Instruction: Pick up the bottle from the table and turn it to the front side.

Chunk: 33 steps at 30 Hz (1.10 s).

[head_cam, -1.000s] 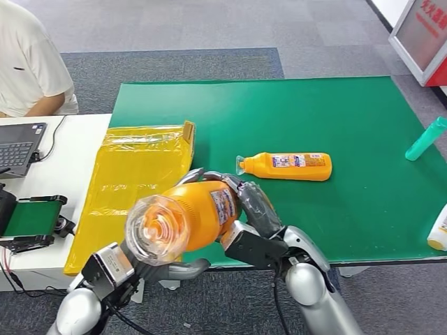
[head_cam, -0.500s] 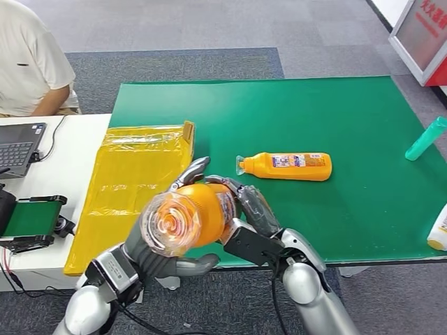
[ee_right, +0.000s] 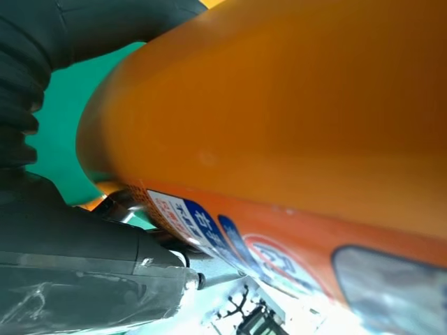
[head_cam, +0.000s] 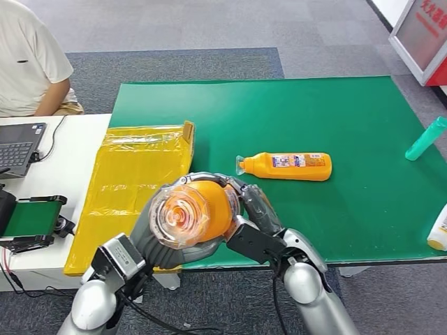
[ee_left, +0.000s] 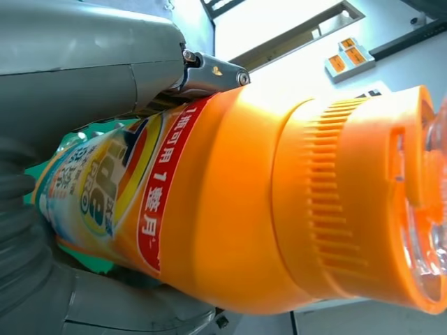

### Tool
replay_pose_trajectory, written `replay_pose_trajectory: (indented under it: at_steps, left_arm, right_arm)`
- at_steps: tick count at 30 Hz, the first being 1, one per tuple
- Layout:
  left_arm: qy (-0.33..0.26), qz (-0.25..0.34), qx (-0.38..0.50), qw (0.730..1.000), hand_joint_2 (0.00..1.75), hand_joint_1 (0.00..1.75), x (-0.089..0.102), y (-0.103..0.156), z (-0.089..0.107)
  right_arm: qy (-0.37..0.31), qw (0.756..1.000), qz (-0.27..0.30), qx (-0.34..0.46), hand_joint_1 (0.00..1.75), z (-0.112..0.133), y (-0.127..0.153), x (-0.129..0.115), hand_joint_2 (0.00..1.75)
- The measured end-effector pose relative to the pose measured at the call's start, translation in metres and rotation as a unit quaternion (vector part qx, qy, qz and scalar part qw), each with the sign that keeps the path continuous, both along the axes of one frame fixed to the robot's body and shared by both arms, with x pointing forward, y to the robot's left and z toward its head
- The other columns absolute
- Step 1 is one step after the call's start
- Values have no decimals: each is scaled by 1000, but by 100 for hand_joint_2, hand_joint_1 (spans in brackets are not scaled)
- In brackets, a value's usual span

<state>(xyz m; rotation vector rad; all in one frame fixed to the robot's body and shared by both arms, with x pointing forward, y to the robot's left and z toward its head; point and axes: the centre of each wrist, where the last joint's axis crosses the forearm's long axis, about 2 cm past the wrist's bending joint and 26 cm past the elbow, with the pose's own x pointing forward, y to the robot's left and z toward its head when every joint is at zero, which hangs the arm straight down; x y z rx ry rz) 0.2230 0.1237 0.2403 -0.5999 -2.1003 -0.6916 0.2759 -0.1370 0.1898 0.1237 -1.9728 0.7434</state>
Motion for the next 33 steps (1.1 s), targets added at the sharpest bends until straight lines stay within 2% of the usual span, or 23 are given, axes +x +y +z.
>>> replay_pose_trajectory:
  at_steps: [1, 2, 5, 6, 14, 24, 27, 30, 33]
  left_arm:
    - [0, 0, 0, 1000, 175, 175, 0, 0, 0]
    - [1, -1, -2, 1000, 175, 175, 0, 0, 0]
    - [0, 3, -6, 1000, 175, 175, 0, -3, 1]
    - [-4, 8, -7, 1000, 175, 175, 0, -3, 2]
    - [-2, 75, -31, 997, 175, 175, 2, 0, 2]
    - [15, 214, -40, 976, 175, 175, 13, 38, -4]
    - [7, 275, -27, 961, 175, 175, 18, 57, -7]
    - [-28, 357, 23, 933, 175, 175, 21, 75, -8]
    - [-34, 405, 71, 911, 175, 175, 23, 87, -9]
  right_arm:
    - [0, 1000, 0, 0, 175, 0, 0, 0, 175]
    - [1, 1000, -2, 6, 161, 1, -1, -1, 175]
    - [3, 1000, -13, 28, 30, 5, -6, -3, 175]
    - [3, 999, -17, 31, 0, 7, -7, -3, 175]
    - [7, 998, -51, 46, 0, 15, -19, -3, 175]
    - [-20, 993, -93, 73, 0, 29, -42, -12, 175]
    - [-31, 991, -98, 84, 0, 35, -49, -18, 175]
    - [-43, 989, -103, 93, 0, 42, -56, -25, 175]
    - [-57, 988, -103, 102, 0, 48, -61, -31, 175]
